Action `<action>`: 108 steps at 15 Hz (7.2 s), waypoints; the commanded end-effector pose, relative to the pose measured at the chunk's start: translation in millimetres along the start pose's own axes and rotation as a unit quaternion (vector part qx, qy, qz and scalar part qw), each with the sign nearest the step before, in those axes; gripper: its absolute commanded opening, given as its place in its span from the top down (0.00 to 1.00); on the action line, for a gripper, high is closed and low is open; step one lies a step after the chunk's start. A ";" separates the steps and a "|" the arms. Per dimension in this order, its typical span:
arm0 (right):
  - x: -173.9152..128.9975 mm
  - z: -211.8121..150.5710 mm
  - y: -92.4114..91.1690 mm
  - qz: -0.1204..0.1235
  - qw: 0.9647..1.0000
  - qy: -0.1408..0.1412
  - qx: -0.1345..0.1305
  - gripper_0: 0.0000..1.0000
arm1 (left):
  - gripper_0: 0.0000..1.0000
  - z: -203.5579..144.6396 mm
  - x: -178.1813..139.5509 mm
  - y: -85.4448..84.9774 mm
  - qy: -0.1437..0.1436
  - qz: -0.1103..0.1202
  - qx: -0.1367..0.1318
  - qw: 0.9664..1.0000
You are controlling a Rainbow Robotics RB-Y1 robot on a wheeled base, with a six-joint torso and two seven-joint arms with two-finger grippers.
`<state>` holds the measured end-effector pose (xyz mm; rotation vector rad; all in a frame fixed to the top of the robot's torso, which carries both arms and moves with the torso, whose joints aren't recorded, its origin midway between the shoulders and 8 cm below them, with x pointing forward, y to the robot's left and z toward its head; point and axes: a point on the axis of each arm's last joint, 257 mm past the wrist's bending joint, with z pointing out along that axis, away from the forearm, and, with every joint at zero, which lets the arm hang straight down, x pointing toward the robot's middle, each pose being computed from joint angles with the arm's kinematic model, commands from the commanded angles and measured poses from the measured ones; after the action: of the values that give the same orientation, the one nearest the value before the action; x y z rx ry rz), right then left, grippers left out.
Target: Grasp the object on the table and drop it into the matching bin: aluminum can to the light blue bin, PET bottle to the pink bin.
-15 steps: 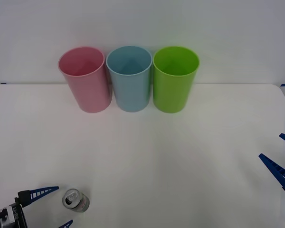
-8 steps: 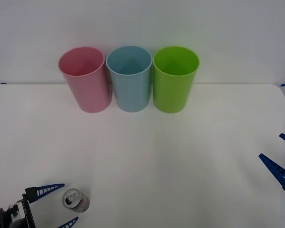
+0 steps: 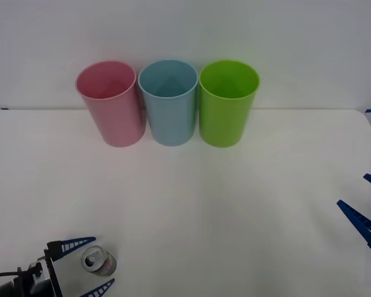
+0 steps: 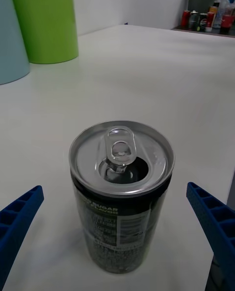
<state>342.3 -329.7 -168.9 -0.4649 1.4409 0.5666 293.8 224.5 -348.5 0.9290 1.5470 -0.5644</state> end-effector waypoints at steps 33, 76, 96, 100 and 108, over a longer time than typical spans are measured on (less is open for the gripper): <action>0.0 0.0 0.0 0.000 1.000 0.000 0.000 0.00 | 1.00 1.5 -16.5 16.5 -0.027 -0.010 -0.021 0.999; 0.0 0.0 0.0 0.000 1.000 0.000 0.000 0.00 | 1.00 87.2 -332.4 225.2 -0.246 -0.069 -0.210 0.944; 0.0 0.0 0.0 0.000 1.000 0.000 0.000 0.00 | 1.00 219.3 -389.5 266.3 -0.194 -0.003 -0.168 0.966; 0.0 0.0 0.0 0.000 1.000 0.000 0.000 0.00 | 0.99 246.4 -396.2 263.3 -0.179 0.008 -0.159 0.971; 0.0 0.0 0.0 0.000 1.000 0.000 0.000 0.00 | 0.99 265.7 -399.7 259.3 -0.170 0.017 -0.163 0.972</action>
<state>342.2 -329.7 -168.9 -0.4649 1.4410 0.5665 657.8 63.5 24.7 0.5738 1.2606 -0.4069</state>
